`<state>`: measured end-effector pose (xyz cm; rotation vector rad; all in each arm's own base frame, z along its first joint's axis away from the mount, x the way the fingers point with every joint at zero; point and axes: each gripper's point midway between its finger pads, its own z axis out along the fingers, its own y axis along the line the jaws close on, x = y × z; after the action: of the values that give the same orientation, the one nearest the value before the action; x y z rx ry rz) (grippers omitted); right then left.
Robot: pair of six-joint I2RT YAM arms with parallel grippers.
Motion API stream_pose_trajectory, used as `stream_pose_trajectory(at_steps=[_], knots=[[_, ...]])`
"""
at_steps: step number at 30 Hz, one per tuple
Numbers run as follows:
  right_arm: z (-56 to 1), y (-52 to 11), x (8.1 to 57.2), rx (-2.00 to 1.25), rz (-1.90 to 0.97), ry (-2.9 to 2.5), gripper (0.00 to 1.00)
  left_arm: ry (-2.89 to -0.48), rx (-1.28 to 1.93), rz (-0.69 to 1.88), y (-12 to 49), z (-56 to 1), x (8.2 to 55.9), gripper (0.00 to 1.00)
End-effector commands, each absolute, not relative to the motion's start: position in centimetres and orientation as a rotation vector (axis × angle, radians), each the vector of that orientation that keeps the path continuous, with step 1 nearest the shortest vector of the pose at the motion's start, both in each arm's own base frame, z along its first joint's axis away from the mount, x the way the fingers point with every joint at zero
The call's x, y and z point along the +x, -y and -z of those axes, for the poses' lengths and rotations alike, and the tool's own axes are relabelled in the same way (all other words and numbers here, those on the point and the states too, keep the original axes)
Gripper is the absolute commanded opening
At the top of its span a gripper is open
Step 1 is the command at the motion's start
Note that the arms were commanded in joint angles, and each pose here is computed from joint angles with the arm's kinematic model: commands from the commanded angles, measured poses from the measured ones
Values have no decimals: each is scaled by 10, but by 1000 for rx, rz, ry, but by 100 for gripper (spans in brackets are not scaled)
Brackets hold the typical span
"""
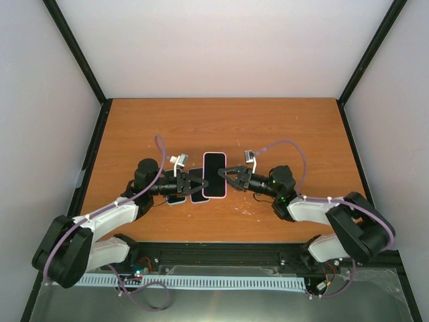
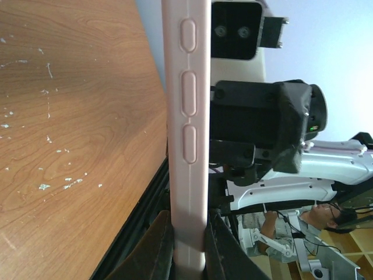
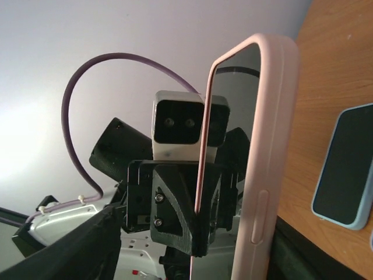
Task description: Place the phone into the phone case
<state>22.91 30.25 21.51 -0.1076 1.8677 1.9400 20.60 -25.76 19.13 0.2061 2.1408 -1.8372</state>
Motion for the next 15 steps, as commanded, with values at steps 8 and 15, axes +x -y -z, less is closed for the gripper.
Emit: stream_pose_trajectory(at_steps=[8, 15], knots=[[-196, -296, 196, -234, -1785, -2025, 57, -1973, 275, 1815, 267, -226, 231, 0], [-201, -293, 193, -187, -1809, -2036, 36, -2000, 237, 1795, 269, -215, 241, 0]])
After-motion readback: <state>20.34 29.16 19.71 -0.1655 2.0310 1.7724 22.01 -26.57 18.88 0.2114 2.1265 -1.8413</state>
